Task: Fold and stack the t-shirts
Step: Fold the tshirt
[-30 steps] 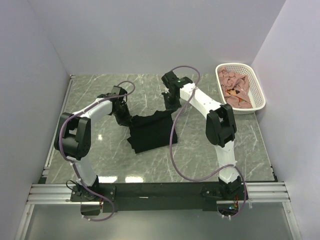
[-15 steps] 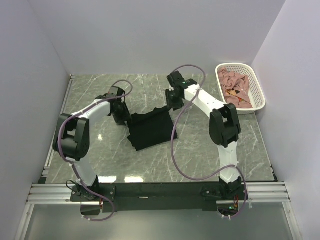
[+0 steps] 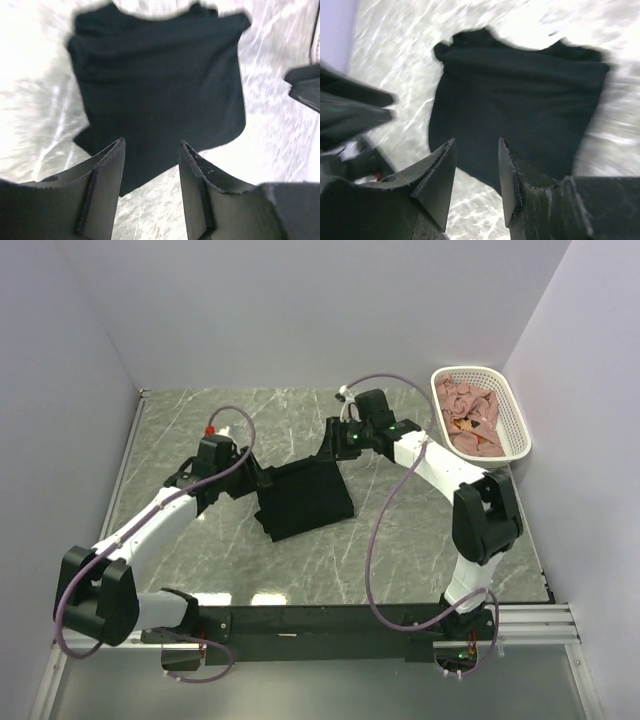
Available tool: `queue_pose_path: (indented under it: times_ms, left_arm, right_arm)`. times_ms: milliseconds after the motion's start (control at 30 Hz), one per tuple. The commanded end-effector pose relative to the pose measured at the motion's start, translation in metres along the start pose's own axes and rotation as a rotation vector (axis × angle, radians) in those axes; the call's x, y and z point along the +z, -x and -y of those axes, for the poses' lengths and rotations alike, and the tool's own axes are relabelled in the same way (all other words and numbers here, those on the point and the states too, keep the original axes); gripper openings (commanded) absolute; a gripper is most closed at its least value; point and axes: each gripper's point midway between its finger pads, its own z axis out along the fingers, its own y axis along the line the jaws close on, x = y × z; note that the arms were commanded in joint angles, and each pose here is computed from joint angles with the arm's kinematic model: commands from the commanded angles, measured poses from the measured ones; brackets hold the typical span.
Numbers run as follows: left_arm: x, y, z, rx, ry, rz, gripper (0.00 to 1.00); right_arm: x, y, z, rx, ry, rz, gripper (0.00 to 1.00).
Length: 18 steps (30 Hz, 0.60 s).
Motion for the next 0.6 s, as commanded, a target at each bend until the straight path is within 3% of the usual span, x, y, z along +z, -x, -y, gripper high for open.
queue_pose_path:
  times_ms: [0,133,333,567]
  left_arm:
    - [0.015,-0.003,0.026,0.007,-0.175,0.006,0.52]
    - [0.045,0.011,0.034,0.012,-0.215,-0.019,0.51]
    - [0.120,0.025,0.001,-0.094,-0.191,-0.099,0.48]
    - [0.154,0.032,-0.018,-0.173,-0.204,-0.134,0.46]
  right_arm:
    - [0.019,-0.003,-0.020,0.011,0.213,-0.023,0.46]
    - [0.041,0.009,-0.008,0.041,0.263,-0.030,0.46]
    - [0.083,0.025,0.033,0.170,0.312,-0.032,0.45]
    - [0.104,0.041,0.089,0.390,0.367,0.034,0.45]
